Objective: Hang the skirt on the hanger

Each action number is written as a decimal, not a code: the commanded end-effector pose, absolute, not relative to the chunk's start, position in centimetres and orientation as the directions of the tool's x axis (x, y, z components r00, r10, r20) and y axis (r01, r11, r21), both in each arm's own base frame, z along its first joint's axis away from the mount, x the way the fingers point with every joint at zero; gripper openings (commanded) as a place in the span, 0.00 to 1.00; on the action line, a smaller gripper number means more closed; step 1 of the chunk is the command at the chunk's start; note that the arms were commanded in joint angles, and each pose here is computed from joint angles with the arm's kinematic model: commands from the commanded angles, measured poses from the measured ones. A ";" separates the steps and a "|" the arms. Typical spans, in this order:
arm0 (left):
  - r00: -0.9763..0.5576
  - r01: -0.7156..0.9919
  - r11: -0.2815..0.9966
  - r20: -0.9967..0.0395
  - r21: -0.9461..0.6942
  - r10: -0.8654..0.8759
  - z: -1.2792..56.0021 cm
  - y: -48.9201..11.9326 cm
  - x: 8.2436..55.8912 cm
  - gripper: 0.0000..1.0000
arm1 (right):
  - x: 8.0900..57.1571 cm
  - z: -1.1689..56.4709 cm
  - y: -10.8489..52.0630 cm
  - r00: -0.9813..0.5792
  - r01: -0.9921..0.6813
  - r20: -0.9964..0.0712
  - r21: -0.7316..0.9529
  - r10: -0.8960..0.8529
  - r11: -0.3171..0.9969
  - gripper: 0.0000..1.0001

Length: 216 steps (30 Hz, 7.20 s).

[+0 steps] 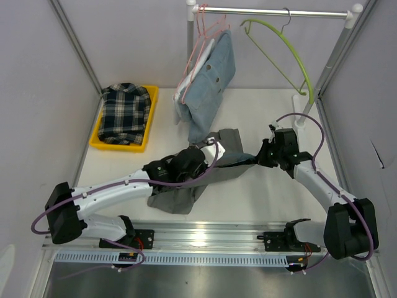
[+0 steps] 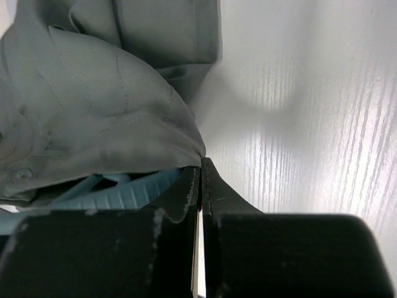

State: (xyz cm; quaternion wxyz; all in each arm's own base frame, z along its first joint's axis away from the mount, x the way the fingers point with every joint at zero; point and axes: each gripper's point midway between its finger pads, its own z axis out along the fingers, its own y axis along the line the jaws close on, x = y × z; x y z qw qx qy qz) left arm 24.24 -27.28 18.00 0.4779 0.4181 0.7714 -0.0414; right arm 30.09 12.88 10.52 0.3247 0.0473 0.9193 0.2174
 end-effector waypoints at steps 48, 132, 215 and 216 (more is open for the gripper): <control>-0.625 0.639 0.659 -0.767 -0.396 0.145 15.6 -27.9 33.9 0.61 | 29.7 11.8 14.2 -0.734 -0.141 -0.669 0.318 0.116 0.938 0.00; -0.608 0.680 0.239 -0.715 -0.693 -0.345 17.7 -31.5 23.4 0.00 | 28.4 8.6 13.5 -0.792 -0.101 -0.599 0.322 0.120 0.941 0.00; -0.272 0.881 0.448 -0.611 0.153 0.743 13.9 -27.4 17.0 0.00 | 35.7 10.9 7.7 -0.748 0.070 -0.578 0.420 0.326 0.905 0.00; -0.277 0.881 0.448 -0.602 0.153 0.749 13.7 -27.4 17.1 0.00 | 35.7 10.9 7.7 -0.750 0.064 -0.574 0.430 0.327 0.901 0.00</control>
